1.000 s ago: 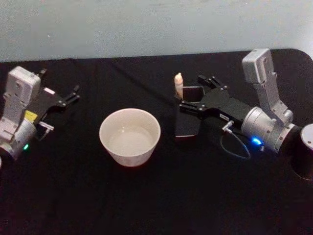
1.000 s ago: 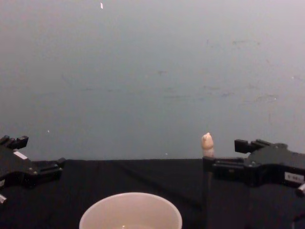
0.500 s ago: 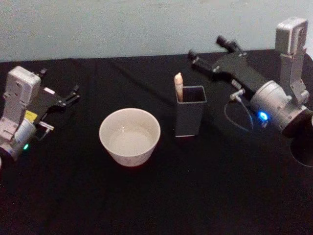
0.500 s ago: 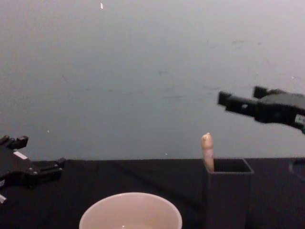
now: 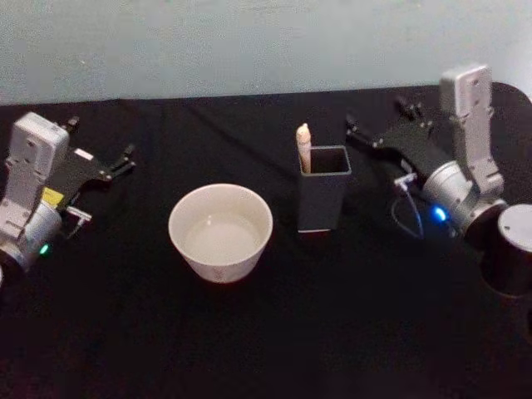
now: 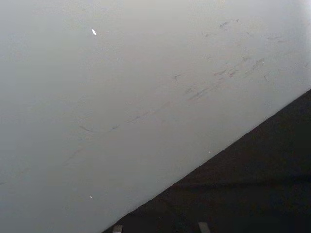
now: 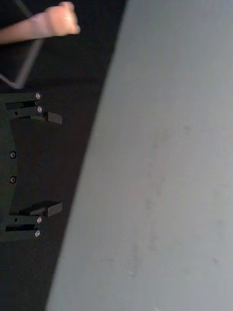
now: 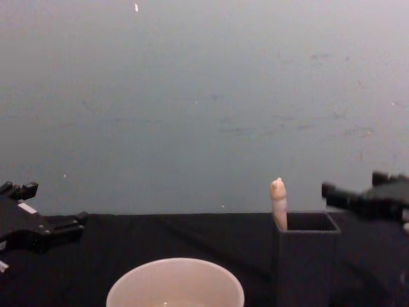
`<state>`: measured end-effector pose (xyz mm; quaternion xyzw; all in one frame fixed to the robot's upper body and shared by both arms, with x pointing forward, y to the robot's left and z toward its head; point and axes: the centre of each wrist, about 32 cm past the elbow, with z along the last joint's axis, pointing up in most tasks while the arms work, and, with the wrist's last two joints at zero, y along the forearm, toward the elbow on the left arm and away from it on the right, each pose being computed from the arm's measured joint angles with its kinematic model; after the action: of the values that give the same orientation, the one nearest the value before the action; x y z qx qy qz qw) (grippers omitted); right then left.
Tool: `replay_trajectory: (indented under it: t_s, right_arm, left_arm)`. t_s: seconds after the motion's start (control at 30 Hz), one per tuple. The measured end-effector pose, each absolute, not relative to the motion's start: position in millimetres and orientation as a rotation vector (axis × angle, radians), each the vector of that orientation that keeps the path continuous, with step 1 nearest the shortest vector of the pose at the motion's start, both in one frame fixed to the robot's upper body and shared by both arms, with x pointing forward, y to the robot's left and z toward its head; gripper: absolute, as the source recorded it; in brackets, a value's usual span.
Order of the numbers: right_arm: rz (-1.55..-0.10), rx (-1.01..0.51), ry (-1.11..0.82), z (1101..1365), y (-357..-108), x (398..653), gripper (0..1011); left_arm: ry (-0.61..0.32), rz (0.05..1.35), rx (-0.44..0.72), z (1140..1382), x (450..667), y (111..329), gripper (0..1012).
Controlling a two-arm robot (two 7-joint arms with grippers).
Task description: Pick up the stirring spoon with one hand, stir inside the cup, then place it back in its original position.
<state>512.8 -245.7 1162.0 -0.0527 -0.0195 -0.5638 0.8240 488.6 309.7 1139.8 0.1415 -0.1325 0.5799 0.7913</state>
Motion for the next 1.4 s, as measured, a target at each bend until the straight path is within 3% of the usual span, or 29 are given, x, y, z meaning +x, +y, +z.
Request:
replay_trajectory:
  t_s: [0.33, 1.4]
  right_arm:
    - [-1.181, -0.221, -0.014, 1144.0, -243.7, 513.1, 1002]
    - [-1.177, -0.215, -0.015, 1145.1, -244.0, 512.4, 1002]
  left_arm:
    - [-0.285, 1.248, 0.304, 1139.8, 488.6, 309.7, 1001]
    - [-0.285, 1.248, 0.304, 1139.8, 488.6, 309.7, 1001]
